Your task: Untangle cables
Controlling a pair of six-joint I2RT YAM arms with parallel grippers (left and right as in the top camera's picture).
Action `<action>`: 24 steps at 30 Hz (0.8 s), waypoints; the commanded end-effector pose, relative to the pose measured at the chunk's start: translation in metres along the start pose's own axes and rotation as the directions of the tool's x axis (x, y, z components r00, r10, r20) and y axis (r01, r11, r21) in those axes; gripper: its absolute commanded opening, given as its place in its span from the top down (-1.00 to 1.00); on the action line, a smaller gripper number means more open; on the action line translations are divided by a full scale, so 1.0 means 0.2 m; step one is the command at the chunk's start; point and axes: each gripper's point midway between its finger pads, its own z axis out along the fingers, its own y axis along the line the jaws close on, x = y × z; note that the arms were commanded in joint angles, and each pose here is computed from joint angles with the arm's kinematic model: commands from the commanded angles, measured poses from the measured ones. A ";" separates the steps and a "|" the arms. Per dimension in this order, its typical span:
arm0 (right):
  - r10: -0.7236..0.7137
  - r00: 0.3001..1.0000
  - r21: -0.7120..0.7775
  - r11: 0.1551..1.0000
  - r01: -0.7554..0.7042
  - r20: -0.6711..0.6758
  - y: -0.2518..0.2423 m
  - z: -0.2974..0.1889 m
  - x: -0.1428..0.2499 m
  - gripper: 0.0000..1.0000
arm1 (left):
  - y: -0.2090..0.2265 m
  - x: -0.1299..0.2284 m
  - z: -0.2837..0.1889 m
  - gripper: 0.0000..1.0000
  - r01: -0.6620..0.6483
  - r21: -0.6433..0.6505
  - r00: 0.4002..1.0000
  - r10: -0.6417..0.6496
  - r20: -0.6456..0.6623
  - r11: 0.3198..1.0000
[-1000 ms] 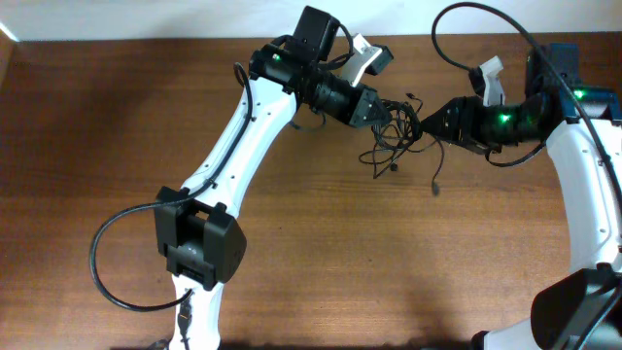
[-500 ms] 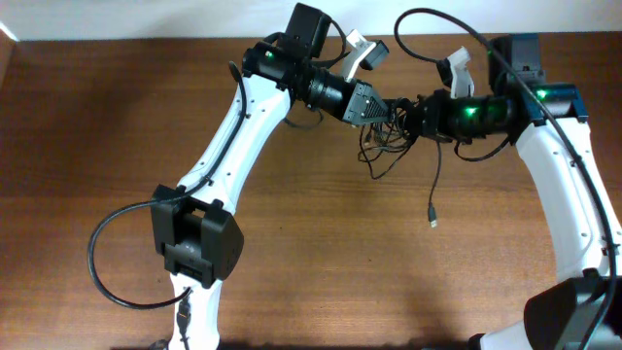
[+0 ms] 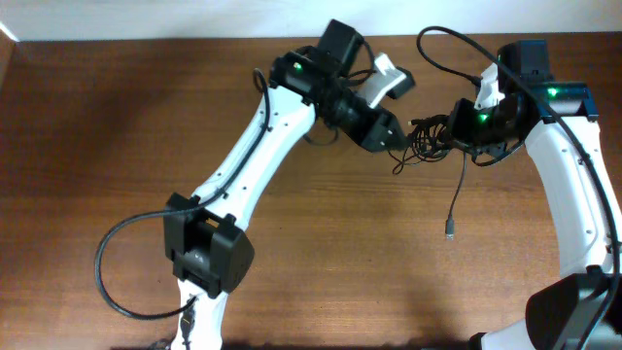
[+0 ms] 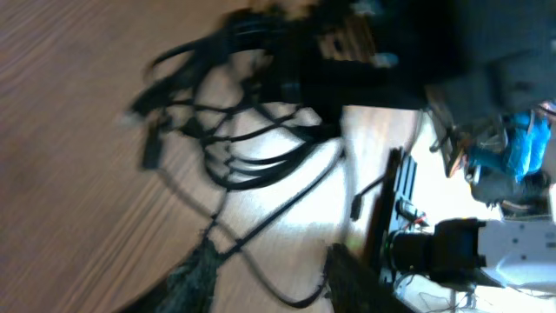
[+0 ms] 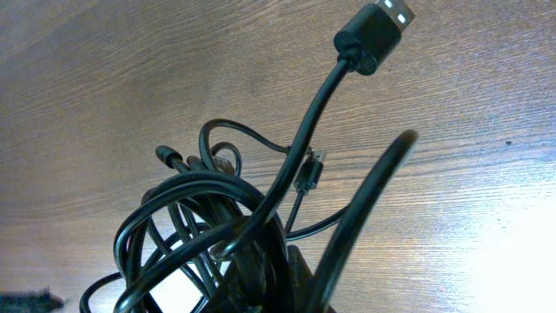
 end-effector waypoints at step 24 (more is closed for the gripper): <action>-0.079 0.990 -0.165 0.985 0.059 -0.115 0.13 -0.01 0.13 0.91 | 0.16 0.07 0.25 1.00 -0.303 -0.179 0.947 0.276 -0.162 0.936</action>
